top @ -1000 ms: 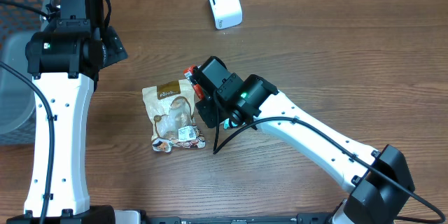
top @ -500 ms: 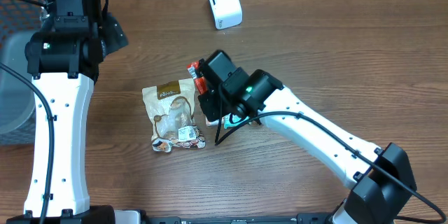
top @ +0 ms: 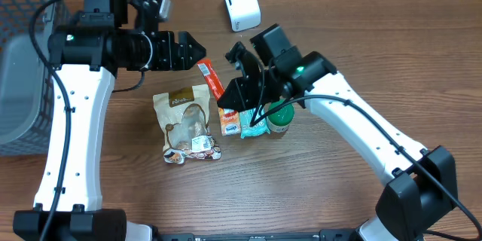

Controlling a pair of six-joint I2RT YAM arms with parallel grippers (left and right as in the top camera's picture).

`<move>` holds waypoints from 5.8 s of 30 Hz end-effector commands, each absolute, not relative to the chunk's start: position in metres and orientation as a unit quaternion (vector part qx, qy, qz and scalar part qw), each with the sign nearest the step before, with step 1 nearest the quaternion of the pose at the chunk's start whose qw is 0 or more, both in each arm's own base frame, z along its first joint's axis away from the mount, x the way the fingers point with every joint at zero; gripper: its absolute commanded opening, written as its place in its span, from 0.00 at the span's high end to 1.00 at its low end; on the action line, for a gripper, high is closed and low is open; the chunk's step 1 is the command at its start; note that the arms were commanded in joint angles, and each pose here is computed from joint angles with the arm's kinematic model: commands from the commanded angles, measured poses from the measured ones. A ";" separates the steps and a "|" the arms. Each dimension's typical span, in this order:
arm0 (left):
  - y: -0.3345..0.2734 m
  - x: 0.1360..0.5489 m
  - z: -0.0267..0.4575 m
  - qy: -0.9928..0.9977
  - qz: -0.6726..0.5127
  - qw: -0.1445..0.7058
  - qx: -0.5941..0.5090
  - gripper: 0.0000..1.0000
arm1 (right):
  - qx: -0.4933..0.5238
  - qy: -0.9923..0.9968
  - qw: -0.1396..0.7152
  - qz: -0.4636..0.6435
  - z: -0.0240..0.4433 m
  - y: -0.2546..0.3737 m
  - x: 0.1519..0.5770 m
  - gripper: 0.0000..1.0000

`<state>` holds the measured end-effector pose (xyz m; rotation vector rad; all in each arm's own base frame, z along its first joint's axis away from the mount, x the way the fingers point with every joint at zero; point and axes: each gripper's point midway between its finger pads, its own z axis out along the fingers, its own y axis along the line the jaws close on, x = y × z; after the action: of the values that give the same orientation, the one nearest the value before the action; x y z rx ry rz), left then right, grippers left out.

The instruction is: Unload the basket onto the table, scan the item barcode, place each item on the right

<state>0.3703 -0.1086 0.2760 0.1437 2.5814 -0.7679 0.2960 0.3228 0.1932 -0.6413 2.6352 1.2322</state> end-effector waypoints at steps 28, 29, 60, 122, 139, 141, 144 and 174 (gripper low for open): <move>-0.126 0.384 0.263 0.937 -0.285 0.203 0.020 0.53 | -0.286 0.782 0.146 0.535 0.258 0.344 0.302 0.96; -0.126 0.384 0.262 0.937 -0.285 0.202 0.020 0.53 | -0.288 0.779 0.150 0.536 0.260 0.345 0.304 0.96; -0.137 0.360 0.302 0.856 -0.477 0.182 0.077 0.96 | -0.332 0.734 0.182 0.565 0.267 0.293 0.317 0.41; -0.145 0.346 0.310 0.839 -0.518 0.151 0.068 0.96 | -0.477 0.648 0.206 0.556 0.263 0.322 0.268 0.96; -0.088 0.374 0.277 0.900 -0.388 0.197 0.015 0.96 | -0.468 0.730 0.214 0.449 0.226 0.310 0.293 0.96; -0.075 0.378 0.266 0.917 -0.345 0.198 0.001 0.96 | -0.465 0.747 0.213 0.426 0.218 0.306 0.297 0.96; -0.050 0.382 0.249 0.945 -0.259 0.201 -0.018 0.87 | -0.462 0.766 0.213 0.392 0.208 0.300 0.304 0.96; 0.006 0.385 0.228 0.973 -0.094 0.202 -0.059 0.00 | -0.447 0.831 0.330 -0.007 0.259 0.254 0.376 0.97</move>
<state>0.3855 0.0028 0.2335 -0.1568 2.7046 -0.2752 0.3561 0.2692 0.2159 -1.2485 2.2614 0.1371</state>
